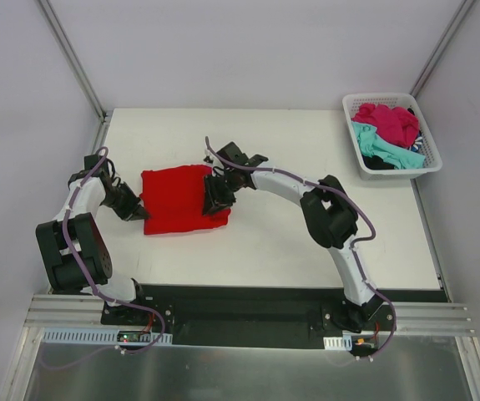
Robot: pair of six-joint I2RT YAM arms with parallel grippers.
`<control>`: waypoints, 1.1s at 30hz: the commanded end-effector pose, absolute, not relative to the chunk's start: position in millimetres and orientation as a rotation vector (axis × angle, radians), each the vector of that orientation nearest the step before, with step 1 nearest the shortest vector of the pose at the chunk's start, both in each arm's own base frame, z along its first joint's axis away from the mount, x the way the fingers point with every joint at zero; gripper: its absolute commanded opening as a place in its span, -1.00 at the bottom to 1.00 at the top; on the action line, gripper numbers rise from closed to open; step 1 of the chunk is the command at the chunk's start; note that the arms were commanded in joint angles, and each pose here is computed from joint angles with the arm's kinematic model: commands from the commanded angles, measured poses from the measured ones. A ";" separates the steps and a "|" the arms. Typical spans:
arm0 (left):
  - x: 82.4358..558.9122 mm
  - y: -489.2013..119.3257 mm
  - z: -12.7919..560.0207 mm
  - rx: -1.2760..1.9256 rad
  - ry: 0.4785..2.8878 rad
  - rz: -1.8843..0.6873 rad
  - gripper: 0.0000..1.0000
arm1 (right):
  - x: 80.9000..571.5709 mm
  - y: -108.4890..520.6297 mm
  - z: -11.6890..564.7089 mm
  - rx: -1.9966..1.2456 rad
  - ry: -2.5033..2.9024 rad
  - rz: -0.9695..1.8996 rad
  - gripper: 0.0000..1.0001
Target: Fold and stack the t-shirts
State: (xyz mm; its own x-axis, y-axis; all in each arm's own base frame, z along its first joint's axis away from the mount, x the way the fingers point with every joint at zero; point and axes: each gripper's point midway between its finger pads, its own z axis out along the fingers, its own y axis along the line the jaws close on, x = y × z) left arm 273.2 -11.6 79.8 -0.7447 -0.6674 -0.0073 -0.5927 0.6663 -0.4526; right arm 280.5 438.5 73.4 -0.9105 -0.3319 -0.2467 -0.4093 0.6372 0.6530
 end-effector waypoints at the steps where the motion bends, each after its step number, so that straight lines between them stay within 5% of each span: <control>1: 274.1 -15.8 84.9 -1.030 2.699 -0.693 -1.00 | 283.8 456.7 88.9 -0.636 2.697 1.205 -0.32; 9: 273.7 -16.4 84.5 -1.031 2.701 -0.698 -1.00 | 279.5 455.8 93.0 -0.642 2.693 1.209 -0.59; 14: 273.7 -15.4 83.2 -1.032 2.704 -0.689 -1.00 | 275.0 443.9 92.8 -0.650 2.707 1.172 -0.98; 33: 272.1 -14.7 81.2 -1.027 2.711 -0.683 -1.00 | 287.9 415.9 99.5 -0.651 2.711 1.113 -0.98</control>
State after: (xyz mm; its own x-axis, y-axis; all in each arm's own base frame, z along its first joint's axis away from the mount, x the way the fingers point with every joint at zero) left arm 273.6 -14.5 81.5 -0.7474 -0.6643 0.0010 -0.5876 0.6605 -0.4674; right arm 282.7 426.0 69.6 -0.9084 -0.3426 -0.2397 -0.4131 0.6466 0.6413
